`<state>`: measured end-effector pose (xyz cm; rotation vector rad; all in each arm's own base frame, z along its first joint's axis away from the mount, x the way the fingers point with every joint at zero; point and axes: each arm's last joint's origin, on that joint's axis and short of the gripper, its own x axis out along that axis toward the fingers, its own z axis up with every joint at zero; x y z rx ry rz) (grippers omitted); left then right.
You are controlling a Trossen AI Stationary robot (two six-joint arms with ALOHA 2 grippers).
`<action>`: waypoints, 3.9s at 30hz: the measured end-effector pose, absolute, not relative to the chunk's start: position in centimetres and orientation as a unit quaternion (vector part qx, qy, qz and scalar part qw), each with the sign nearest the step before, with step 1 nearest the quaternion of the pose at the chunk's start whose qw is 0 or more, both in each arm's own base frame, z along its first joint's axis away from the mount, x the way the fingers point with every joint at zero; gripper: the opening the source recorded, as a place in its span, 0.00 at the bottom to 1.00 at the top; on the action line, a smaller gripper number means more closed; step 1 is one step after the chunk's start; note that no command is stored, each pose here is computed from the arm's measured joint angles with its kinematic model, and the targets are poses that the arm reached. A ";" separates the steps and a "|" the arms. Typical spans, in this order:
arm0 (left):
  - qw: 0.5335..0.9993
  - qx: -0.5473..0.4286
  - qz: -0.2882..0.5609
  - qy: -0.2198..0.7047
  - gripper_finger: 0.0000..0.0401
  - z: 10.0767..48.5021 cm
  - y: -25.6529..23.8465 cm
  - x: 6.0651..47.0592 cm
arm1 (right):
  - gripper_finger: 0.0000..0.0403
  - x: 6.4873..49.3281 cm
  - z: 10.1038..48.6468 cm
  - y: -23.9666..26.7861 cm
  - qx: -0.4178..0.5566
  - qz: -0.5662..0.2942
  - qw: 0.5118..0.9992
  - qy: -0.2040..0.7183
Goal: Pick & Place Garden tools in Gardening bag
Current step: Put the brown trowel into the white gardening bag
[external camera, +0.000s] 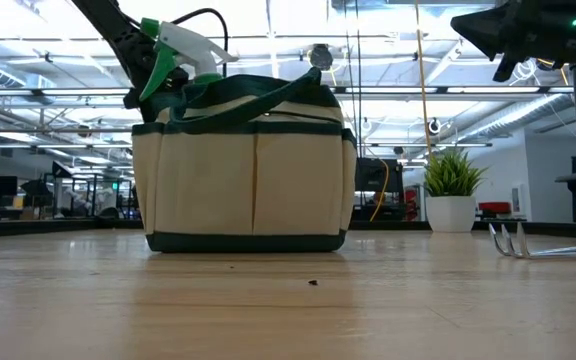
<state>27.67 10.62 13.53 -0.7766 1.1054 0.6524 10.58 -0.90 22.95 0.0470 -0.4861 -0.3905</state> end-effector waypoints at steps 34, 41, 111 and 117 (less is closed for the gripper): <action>0.698 -0.305 0.359 0.539 0.19 14.5 11.1 25.3 | 0.00 10.6 22.9 -0.9 0.024 -0.197 0.951 -0.238; 0.714 -0.277 0.417 0.490 0.19 18.6 11.9 22.9 | 0.00 10.6 22.9 -0.9 0.023 -0.197 0.951 -0.238; 0.748 -0.644 0.087 0.134 0.19 32.3 4.3 21.5 | 0.26 31.9 35.3 2.9 -0.459 -0.096 0.882 0.041; 0.749 -0.652 0.070 0.098 0.19 33.0 4.2 22.0 | 0.38 32.3 34.9 3.1 -0.463 -0.064 0.884 0.027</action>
